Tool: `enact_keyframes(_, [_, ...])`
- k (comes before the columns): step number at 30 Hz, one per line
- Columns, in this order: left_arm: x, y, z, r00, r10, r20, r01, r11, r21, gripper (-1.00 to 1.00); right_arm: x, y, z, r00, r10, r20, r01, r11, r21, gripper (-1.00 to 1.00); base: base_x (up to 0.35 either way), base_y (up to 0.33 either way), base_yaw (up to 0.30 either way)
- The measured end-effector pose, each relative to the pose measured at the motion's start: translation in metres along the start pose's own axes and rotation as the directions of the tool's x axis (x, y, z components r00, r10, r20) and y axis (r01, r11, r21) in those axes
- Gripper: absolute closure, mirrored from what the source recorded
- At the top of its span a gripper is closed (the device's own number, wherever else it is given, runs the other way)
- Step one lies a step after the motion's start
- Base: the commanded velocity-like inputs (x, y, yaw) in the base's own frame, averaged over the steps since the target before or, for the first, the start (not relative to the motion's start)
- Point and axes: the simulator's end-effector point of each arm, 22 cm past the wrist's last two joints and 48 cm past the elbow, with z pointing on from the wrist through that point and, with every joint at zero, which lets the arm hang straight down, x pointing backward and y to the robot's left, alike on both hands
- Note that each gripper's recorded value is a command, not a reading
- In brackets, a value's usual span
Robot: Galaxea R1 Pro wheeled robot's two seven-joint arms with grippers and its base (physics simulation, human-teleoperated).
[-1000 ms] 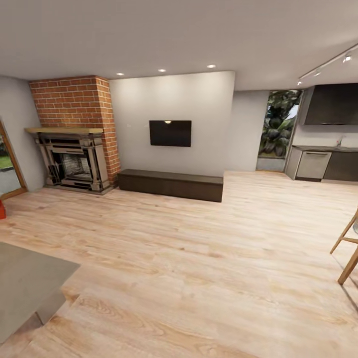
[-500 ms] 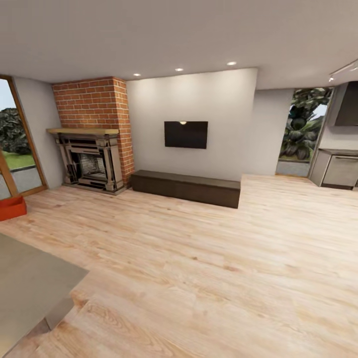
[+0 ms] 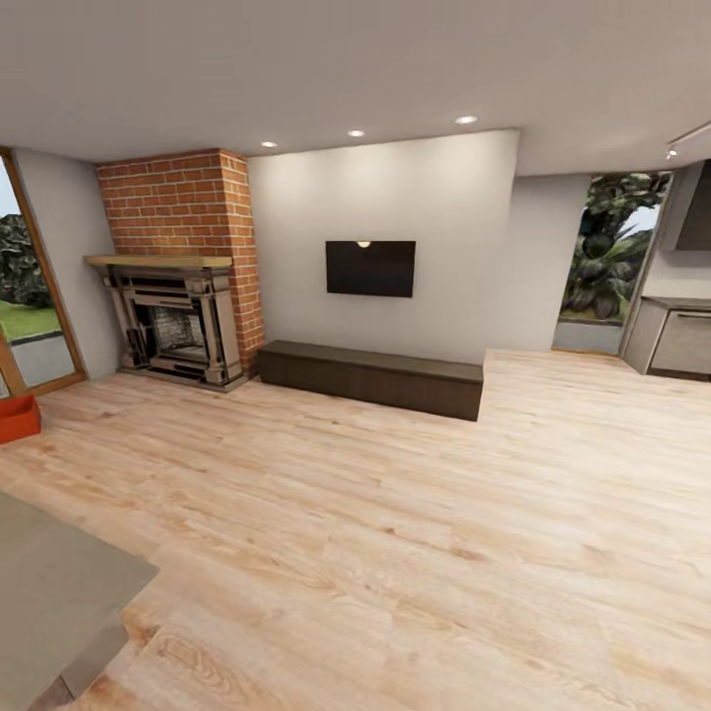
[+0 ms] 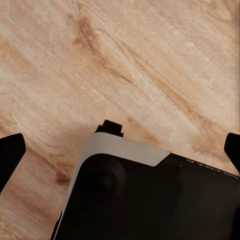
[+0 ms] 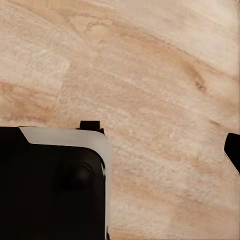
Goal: Move the two storage containers from the living room to the garage. In the garage, place one container on the floor and stack the other container on top of it (either order is fine).
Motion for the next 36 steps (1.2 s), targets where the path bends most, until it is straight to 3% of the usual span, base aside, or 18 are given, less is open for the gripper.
enact_keyframes(17, [-0.0007,0.0,0.0,1.0,0.003,0.003,-0.003,1.0,0.0,-1.0,0.0006,-0.002,-0.0001,1.0,0.025,-0.002,-0.025,1.0,0.012,-1.0,0.326,0.0,0.0])
enact_keyframes(36, [-0.0004,-0.0001,0.0,1.0,0.003,0.002,-0.003,1.0,0.0,-1.0,-0.0002,0.0067,-0.0005,1.0,0.015,-0.001,-0.015,1.0,-0.001,-1.0,0.326,0.0,0.0])
